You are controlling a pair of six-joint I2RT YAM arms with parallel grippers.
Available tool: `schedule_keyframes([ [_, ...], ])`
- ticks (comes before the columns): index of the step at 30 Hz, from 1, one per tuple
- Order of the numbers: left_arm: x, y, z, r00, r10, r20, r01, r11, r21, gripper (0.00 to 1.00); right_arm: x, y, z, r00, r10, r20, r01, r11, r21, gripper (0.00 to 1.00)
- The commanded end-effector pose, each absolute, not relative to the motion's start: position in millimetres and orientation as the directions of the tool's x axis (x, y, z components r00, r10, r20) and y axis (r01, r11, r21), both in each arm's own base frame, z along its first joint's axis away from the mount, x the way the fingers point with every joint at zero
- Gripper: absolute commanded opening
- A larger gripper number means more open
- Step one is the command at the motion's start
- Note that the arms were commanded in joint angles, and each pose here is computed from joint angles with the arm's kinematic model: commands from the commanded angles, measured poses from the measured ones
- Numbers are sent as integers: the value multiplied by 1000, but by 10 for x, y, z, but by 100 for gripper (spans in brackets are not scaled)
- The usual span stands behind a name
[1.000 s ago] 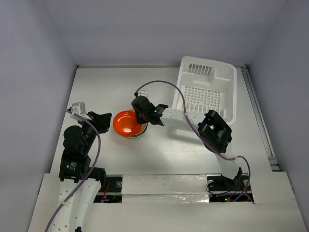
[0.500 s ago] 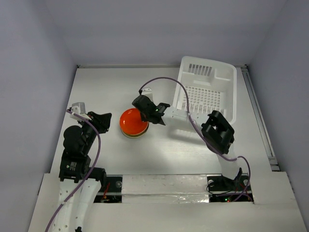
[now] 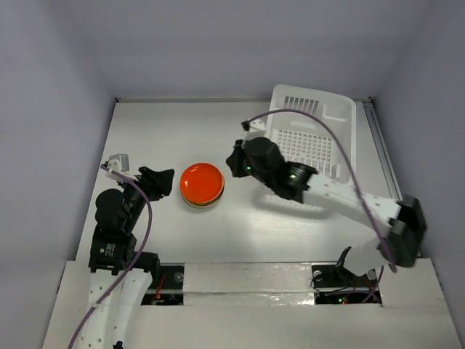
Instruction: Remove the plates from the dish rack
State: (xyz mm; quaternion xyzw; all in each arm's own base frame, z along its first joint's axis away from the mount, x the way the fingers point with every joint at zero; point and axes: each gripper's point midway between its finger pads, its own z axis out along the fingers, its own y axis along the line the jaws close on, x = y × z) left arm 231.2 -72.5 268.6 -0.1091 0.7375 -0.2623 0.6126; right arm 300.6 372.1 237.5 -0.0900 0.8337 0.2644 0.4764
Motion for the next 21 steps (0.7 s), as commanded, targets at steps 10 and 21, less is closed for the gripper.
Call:
schedule_keyframes([
  [10, 2293, -829, 3044, -174, -437, -882, 276, 838, -470, 83, 2255, 1447, 4017, 3, 556, -831, -275, 800, 534, 100],
  [21, 2126, -783, 3699, -2, -451, -893, 346, 837, -424, 83, 1969, 610, 3713, 145, 698, -701, -168, 716, 678, 100],
])
